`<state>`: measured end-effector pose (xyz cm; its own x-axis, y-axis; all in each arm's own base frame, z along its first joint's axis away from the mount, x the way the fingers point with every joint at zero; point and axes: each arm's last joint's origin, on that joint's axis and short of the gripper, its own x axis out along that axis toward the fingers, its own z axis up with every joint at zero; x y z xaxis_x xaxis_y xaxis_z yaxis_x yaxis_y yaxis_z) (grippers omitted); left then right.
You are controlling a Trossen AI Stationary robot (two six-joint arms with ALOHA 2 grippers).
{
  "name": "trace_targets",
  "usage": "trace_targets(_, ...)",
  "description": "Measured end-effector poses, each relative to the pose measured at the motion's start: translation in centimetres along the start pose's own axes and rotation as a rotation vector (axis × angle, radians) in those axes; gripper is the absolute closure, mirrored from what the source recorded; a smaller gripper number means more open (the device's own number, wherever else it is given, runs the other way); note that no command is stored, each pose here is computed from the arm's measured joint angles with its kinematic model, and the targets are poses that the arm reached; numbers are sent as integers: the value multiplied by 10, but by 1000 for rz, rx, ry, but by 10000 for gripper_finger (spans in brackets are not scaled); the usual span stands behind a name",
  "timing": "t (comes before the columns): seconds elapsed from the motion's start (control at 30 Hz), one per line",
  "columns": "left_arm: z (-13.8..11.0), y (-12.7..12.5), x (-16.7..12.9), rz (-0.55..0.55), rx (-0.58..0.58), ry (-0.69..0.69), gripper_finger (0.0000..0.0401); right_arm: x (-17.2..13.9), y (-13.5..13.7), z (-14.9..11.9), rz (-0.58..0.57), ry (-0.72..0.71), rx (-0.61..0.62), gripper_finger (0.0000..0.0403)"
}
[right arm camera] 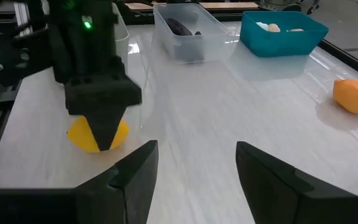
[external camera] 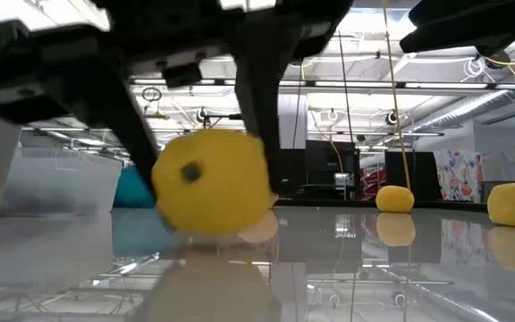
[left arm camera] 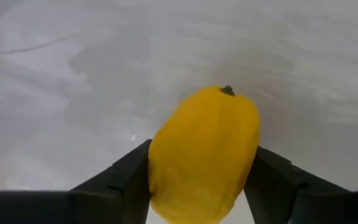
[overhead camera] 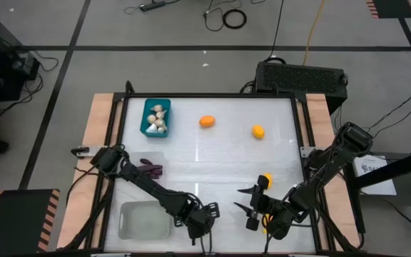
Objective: Sort produce into baskets
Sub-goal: Put the lemon into the gray bin
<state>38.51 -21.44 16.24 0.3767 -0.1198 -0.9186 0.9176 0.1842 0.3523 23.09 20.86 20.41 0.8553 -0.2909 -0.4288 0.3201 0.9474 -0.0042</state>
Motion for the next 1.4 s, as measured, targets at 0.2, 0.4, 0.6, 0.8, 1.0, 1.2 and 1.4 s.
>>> trace_targets(0.2, 8, 11, -26, 87, -85, 125, 196, 0, 0, 0, 0, 0, 3, 195)
trace_targets(0.4, 3, 12, -64, 104, -271, 192, 197, 0, 0, 0, 1, -1, 5, 195)
trace_targets(0.6, -7, 5, -100, 98, -525, 236, 197, 0, 1, 1, 4, -4, 16, 195)
trace_targets(0.8, -12, -12, -127, 81, -881, 303, 198, 0, 1, 0, 3, -3, 34, 195)
trace_targets(1.0, -7, -45, -143, 75, -1138, 473, 198, 0, 1, 0, 13, 7, 115, 195)
trace_targets(1.2, 19, -88, -143, 121, -1235, 483, 198, 0, 3, -2, 73, 78, 226, 195)
trace_targets(1.4, 44, -121, -141, 176, -1385, 403, 196, -5, 7, -5, 134, 153, 337, 195)
